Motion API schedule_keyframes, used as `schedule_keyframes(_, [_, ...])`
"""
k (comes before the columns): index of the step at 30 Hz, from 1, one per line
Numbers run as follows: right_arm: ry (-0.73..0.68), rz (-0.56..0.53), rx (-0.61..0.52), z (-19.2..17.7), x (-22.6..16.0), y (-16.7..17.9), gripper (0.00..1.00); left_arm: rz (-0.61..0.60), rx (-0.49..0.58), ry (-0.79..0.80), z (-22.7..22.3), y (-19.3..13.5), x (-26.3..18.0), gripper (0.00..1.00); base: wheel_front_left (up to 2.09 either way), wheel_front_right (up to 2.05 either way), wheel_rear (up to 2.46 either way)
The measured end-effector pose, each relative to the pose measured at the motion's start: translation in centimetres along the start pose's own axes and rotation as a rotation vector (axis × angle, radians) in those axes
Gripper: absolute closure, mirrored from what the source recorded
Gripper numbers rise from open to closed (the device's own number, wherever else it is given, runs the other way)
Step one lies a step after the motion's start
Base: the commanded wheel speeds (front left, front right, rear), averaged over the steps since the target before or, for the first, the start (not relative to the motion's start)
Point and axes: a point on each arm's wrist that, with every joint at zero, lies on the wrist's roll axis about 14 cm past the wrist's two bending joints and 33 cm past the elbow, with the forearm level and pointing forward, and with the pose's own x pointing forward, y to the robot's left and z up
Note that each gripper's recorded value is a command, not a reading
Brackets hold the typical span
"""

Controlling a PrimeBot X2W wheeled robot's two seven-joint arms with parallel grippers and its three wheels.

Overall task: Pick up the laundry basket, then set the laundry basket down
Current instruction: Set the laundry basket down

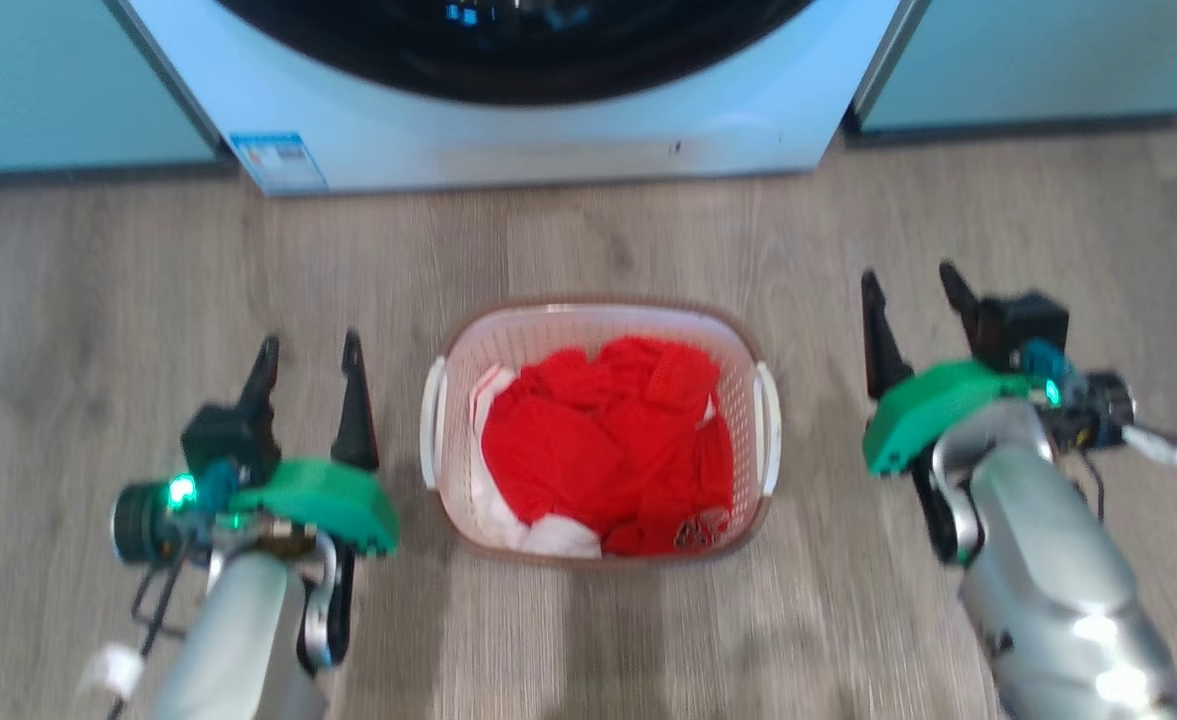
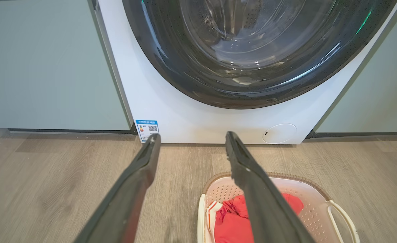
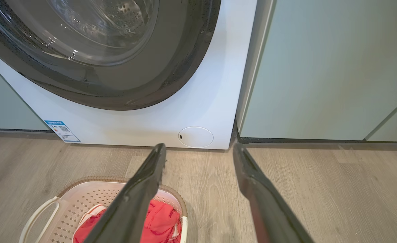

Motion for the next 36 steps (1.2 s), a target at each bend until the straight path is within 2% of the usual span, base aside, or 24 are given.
schedule_keyframes(9, [-0.129, 0.010, -0.021, 3.5, -5.6, 1.7, 0.00, 0.012, -0.001, -0.114, 3.3, 0.3, -5.5, 0.00, 0.00, 0.00, 0.00])
schedule_keyframes(18, [-0.193, -0.021, -0.020, 4.4, -10.5, 1.7, 0.00, 0.044, -0.001, -0.156, 4.0, 1.2, -9.7, 0.00, 0.00, 0.00, 0.00])
schedule_keyframes(36, [-0.244, -0.053, -0.010, 5.2, -13.4, 1.5, 0.00, 0.059, -0.008, -0.190, 4.6, 1.9, -12.0, 0.00, 0.00, 0.00, 0.00])
